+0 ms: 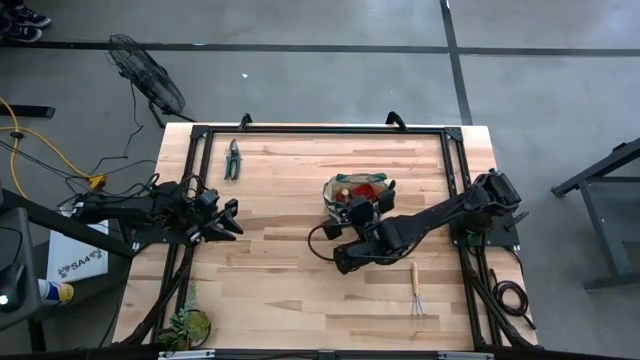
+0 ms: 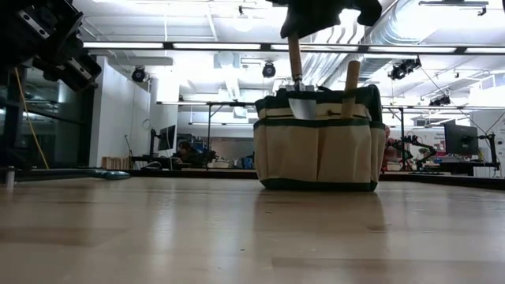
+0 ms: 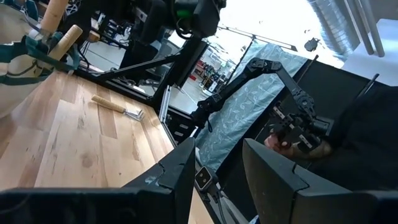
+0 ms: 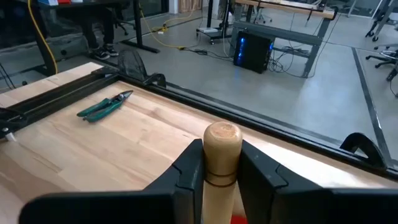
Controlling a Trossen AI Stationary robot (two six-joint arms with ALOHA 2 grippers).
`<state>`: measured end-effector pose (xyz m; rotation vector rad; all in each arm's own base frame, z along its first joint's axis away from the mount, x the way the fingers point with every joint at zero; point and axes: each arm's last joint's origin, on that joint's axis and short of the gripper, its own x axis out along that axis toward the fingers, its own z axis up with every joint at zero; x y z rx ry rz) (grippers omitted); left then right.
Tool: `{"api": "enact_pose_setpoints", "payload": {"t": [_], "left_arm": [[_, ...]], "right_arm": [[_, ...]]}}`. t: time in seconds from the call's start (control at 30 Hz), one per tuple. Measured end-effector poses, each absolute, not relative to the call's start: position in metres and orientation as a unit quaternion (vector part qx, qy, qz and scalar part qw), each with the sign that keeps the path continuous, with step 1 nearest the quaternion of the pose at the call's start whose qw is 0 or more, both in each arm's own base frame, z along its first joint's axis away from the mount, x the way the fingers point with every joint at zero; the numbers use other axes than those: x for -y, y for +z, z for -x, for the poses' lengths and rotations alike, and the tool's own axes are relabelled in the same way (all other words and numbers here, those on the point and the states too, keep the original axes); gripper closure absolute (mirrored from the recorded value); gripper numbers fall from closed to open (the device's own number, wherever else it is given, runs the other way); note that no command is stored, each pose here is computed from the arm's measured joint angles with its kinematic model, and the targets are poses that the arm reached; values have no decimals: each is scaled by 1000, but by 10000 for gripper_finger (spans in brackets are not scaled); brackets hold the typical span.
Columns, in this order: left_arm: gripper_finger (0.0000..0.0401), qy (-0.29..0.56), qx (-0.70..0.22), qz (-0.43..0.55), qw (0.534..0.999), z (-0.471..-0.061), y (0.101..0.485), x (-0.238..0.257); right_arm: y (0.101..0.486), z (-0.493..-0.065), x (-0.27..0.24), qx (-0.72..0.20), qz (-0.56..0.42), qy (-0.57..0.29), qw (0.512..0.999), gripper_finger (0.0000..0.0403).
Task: Pick & Place Garden tools in Gardening bag
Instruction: Put the trowel into the gardening bag
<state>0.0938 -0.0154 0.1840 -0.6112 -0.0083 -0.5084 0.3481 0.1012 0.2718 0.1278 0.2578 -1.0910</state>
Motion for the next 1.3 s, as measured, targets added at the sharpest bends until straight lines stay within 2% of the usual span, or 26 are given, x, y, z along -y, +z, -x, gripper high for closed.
{"api": "enact_pose_setpoints", "payload": {"t": [0.53, 0.73, 1.3], "left_arm": [[269, -255, -2, 297, 920, -94, 183, 16], [269, -255, -2, 297, 920, -94, 183, 16], [269, -254, -3, 297, 920, -94, 183, 16]], "right_arm": [[263, -357, -84, -120, -115, -536, 828, 342], [261, -353, -83, -149, -99, -535, 826, 342], [252, -352, -68, -210, -176, -543, 794, 342]]}}
